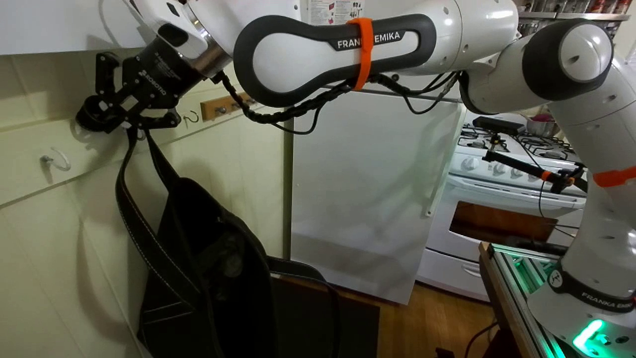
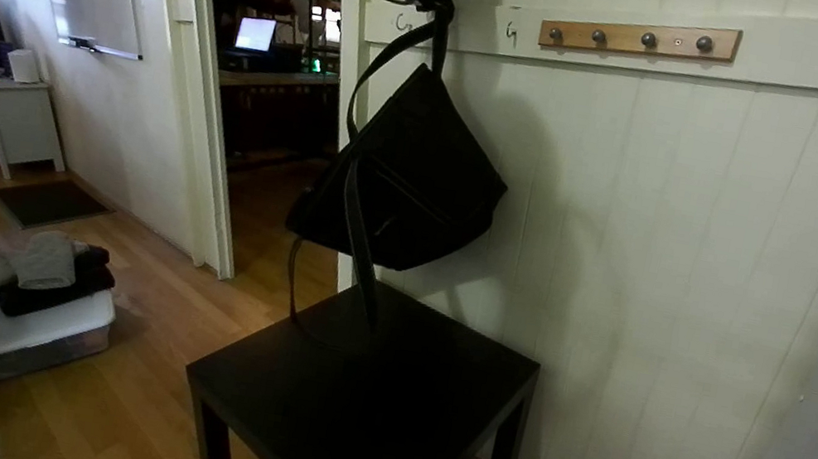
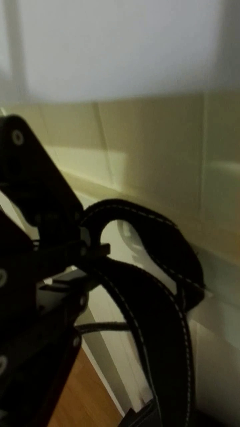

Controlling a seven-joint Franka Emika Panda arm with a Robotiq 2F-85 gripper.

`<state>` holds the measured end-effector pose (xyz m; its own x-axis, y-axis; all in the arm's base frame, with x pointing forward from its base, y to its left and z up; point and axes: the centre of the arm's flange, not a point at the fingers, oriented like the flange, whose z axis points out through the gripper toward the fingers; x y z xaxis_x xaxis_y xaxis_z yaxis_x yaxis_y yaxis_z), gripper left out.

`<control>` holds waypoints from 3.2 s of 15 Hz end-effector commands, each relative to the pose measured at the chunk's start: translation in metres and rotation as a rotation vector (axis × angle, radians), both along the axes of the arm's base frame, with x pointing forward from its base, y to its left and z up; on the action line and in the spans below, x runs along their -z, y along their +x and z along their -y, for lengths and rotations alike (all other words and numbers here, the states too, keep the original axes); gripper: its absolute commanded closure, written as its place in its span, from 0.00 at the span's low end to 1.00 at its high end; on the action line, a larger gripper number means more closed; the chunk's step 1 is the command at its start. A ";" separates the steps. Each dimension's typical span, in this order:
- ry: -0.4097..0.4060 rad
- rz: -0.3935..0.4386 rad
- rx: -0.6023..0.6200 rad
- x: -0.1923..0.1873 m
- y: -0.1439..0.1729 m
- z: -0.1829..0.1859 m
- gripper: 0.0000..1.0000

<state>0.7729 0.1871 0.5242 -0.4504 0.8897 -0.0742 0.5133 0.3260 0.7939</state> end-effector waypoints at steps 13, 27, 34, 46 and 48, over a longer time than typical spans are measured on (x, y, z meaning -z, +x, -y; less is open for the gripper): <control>0.124 -0.046 0.295 -0.015 -0.016 -0.007 0.96; 0.146 -0.248 0.480 -0.015 -0.045 -0.009 0.40; 0.155 -0.234 0.483 -0.028 -0.049 -0.006 0.00; 0.194 -0.243 0.522 -0.012 -0.029 0.027 0.00; 0.196 -0.243 0.522 -0.013 -0.030 0.026 0.00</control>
<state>0.7431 0.1611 0.5368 0.0653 0.9844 0.1637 0.7402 -0.1578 0.6536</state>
